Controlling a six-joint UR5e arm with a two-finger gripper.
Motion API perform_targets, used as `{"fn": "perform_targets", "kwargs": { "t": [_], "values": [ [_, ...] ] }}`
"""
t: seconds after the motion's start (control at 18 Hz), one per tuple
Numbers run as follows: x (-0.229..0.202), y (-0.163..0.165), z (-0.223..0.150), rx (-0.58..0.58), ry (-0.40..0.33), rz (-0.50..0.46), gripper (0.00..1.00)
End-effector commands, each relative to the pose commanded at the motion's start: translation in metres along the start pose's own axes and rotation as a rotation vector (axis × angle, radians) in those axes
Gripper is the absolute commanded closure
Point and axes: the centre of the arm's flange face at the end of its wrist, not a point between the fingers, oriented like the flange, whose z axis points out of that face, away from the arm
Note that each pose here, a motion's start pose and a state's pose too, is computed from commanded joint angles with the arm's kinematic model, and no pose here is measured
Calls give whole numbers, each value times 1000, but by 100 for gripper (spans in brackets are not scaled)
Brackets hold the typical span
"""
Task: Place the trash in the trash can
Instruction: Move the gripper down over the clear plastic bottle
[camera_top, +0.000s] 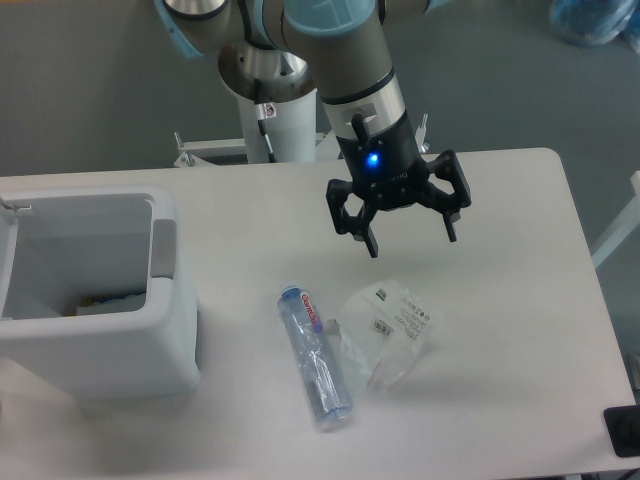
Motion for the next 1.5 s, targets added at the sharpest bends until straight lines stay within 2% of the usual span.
{"fn": "perform_targets", "kwargs": {
  "t": [0.44,0.94,1.28,1.5],
  "values": [
    [-3,-4,5,4,-13,-4,0],
    [-7,-4,68,-21,-24,-29,0],
    [7,0,111,-73,23,-27,0],
    [32,-3,143,-98,84,-130,0]
  ]
}}
